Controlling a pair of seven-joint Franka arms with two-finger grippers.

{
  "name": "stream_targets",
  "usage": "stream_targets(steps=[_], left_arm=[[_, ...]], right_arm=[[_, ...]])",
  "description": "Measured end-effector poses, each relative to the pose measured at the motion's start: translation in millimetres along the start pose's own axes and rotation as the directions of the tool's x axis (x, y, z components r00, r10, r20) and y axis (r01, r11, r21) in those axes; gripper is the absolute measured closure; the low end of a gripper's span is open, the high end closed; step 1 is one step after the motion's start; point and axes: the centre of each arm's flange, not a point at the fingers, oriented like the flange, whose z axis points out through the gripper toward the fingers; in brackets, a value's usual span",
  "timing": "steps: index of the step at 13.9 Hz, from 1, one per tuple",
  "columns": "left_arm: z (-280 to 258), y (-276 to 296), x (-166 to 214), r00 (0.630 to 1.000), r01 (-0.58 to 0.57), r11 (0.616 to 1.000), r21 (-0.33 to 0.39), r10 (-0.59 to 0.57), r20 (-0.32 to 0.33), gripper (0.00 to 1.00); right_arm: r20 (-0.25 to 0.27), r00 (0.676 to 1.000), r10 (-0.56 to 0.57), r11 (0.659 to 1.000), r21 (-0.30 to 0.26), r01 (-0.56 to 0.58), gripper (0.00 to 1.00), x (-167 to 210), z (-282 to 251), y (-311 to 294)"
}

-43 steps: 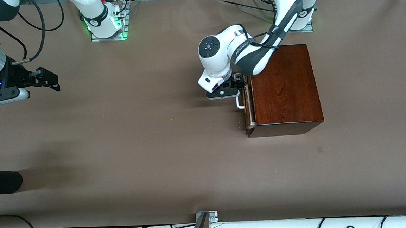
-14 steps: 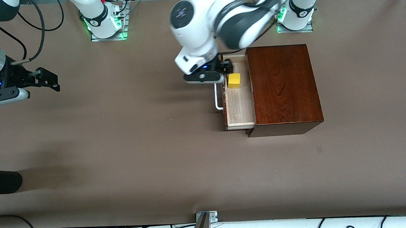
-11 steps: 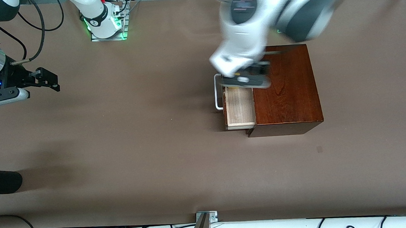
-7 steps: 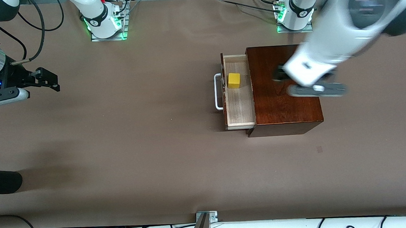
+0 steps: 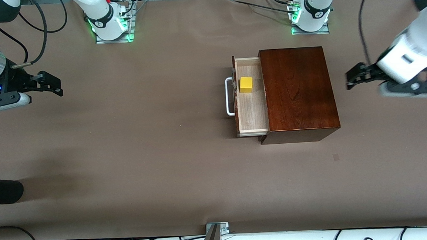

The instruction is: Open drawer, take yellow block, close drawer

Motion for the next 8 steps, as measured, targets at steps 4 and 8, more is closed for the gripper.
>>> stream_targets(steps=[4, 8], left_arm=[[-7, -20, -32, 0.999, 0.031, 1.0, 0.006, -0.031, 0.028, 0.0], [1, -16, -32, 0.999, 0.023, 1.0, 0.007, -0.023, 0.046, 0.0]], right_arm=[[0.0, 1.0, 0.0, 1.0, 0.0, 0.0, 0.0, 0, 0, 0], [-0.003, 1.0, -0.011, 1.0, 0.001, 0.011, 0.0, 1, 0, -7]])
